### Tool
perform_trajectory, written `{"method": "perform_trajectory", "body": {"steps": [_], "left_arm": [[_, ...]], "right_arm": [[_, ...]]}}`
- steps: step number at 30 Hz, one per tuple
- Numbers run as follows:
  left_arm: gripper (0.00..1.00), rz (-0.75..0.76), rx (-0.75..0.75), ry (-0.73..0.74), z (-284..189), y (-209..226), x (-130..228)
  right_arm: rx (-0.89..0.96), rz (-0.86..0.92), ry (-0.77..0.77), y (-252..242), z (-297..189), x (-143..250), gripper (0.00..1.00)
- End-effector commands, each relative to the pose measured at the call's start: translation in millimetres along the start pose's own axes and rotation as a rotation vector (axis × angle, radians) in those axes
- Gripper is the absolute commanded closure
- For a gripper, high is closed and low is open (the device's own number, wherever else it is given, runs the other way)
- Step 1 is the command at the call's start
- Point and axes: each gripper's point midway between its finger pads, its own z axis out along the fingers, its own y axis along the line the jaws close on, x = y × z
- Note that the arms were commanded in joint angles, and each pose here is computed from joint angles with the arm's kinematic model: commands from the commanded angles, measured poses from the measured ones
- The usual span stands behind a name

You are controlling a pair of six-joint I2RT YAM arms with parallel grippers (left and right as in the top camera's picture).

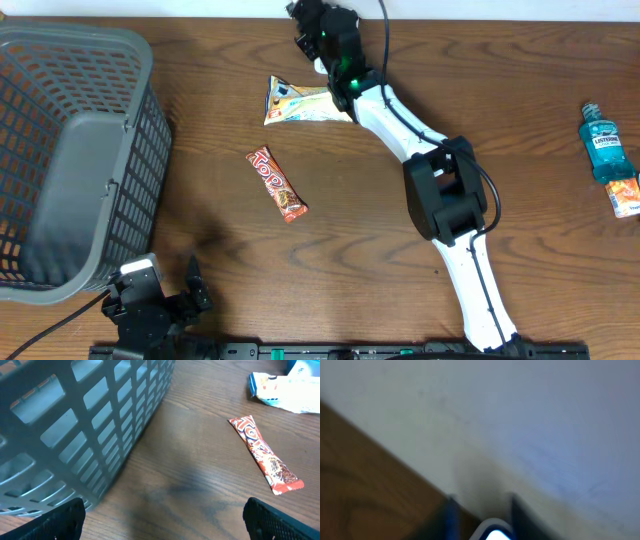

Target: Scan the item barcode

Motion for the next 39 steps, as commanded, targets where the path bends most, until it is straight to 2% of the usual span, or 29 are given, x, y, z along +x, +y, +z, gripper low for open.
{"method": "perform_trajectory", "body": {"steps": [1,3,4,8,14,18,20,33,37,38,39], "left_arm": [[0.02,-0.005,-0.013,-0.009,-1,2,-2],[0.02,-0.005,-0.013,-0.009,-1,2,-2],[0.02,-0.005,-0.013,-0.009,-1,2,-2],[0.02,-0.005,-0.013,-0.009,-1,2,-2],[0.02,-0.005,-0.013,-0.009,-1,2,-2],[0.02,-0.005,-0.013,-0.009,-1,2,-2],[0.02,-0.005,-0.013,-0.009,-1,2,-2],[0.02,-0.005,-0.013,-0.009,-1,2,-2],[0.02,-0.005,-0.013,-0.009,-1,2,-2],[0.02,-0.005,-0.013,-0.009,-1,2,-2],[0.02,-0.005,-0.013,-0.009,-1,2,-2]], "right_arm": [[-0.053,-0.016,0.02,23,-13,-23,0.18],[-0.108,-0.026,0.059,28,-26,-32,0.08],[-0.143,-0.042,0.087,30,-35,-36,0.01],[-0.303,-0.171,0.166,39,-74,-48,0.01],[-0.51,-0.314,0.182,48,-123,-61,0.01],[-0.762,-0.356,0.212,70,-148,-26,0.01],[-0.806,-0.356,0.25,75,-150,-8,0.03],[-0.748,-0.41,0.367,99,-96,85,0.09],[-0.712,-0.434,0.441,101,-85,119,0.15],[-0.715,-0.436,0.459,103,-85,129,0.19],[-0.723,-0.435,0.483,107,-85,141,0.31]]}}
